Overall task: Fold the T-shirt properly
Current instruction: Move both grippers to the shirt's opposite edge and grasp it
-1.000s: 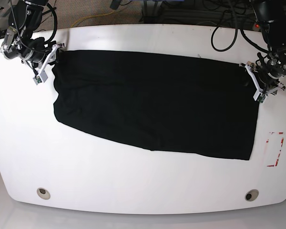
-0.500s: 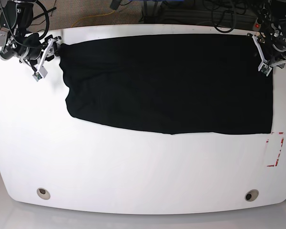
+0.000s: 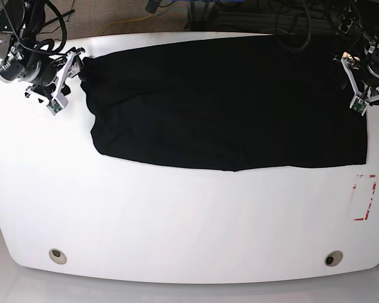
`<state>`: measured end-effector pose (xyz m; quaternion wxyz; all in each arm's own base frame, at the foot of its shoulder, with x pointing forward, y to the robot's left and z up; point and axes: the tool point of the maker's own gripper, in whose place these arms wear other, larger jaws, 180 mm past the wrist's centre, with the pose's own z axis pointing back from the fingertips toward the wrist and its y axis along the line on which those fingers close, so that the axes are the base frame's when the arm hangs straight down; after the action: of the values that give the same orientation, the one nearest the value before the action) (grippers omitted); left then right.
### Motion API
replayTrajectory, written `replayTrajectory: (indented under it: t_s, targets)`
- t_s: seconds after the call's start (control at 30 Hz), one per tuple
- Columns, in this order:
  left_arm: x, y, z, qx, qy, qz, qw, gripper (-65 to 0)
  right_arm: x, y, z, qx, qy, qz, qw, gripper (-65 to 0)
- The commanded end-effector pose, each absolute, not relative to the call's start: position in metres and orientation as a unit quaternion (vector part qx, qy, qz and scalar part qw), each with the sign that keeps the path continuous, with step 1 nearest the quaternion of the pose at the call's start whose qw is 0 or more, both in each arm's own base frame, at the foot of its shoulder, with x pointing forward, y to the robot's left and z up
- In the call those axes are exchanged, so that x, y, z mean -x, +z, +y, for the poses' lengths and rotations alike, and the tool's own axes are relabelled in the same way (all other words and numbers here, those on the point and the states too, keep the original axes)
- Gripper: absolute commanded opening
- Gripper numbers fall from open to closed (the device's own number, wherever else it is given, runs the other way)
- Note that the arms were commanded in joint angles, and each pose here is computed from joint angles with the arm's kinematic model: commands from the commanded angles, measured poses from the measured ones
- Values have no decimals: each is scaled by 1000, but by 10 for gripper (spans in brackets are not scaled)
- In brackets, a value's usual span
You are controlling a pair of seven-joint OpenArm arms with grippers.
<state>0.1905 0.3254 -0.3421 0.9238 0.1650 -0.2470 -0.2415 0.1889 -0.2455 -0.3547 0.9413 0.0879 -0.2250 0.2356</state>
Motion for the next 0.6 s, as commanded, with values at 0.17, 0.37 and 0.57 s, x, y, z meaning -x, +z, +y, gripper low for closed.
replayTrajectory:
  t_s: [0.17,0.37,0.57]
  targets:
    - [-225,-312,338,-201,-229,-288,908,-179,-242,-334,-250,-87,212,-293,928,-263]
    - [-243,-300,337,-205,-223,-315,900,-179,-296,-336,-256,-129,151,-325,924,-263]
    - [-248,-297,336,-205,-221,-322,898,-179,-340,-340,-274,-145,101,-327,928,-263]
